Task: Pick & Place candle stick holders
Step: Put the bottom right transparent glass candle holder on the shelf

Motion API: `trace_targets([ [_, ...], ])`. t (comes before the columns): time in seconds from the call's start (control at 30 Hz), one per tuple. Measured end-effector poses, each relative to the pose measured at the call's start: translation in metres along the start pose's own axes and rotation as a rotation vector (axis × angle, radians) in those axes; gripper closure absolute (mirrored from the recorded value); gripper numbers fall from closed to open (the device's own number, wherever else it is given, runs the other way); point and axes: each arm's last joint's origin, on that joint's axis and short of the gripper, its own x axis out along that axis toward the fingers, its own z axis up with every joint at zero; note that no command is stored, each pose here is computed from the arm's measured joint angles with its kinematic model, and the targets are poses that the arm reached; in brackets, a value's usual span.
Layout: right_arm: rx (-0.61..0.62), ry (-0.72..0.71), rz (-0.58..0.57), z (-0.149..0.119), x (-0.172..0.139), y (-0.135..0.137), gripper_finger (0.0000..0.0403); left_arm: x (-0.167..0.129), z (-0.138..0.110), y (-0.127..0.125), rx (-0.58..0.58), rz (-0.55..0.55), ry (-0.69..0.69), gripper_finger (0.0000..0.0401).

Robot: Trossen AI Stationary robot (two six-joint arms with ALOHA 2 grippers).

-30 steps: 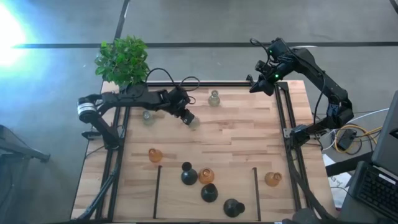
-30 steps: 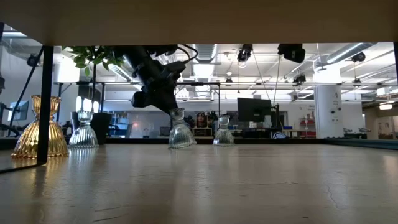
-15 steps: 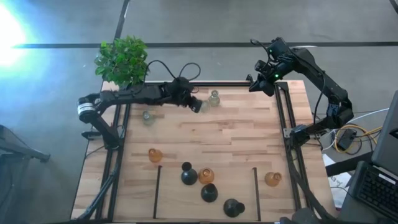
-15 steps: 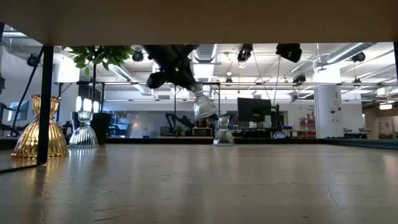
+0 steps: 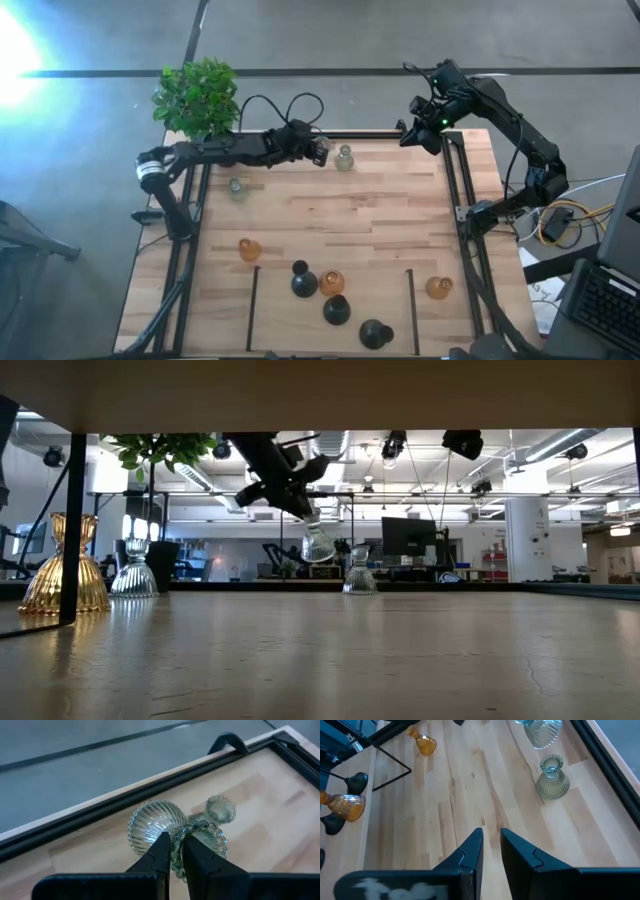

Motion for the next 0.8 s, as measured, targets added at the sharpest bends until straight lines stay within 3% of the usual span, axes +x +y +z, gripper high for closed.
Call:
trace_targets([
  [0.53, 0.0, -0.001, 0.0, 0.0, 0.0, 0.0, 0.0349, 0.028, -0.006, -0.005, -0.021, 0.022, -0.106, 0.0369],
  [0.8, 0.006, -0.001, 0.0, 0.0, 0.0, 0.0, 0.0342, 0.039, -0.009, -0.01, -0.034, -0.031, -0.135, 0.0369],
])
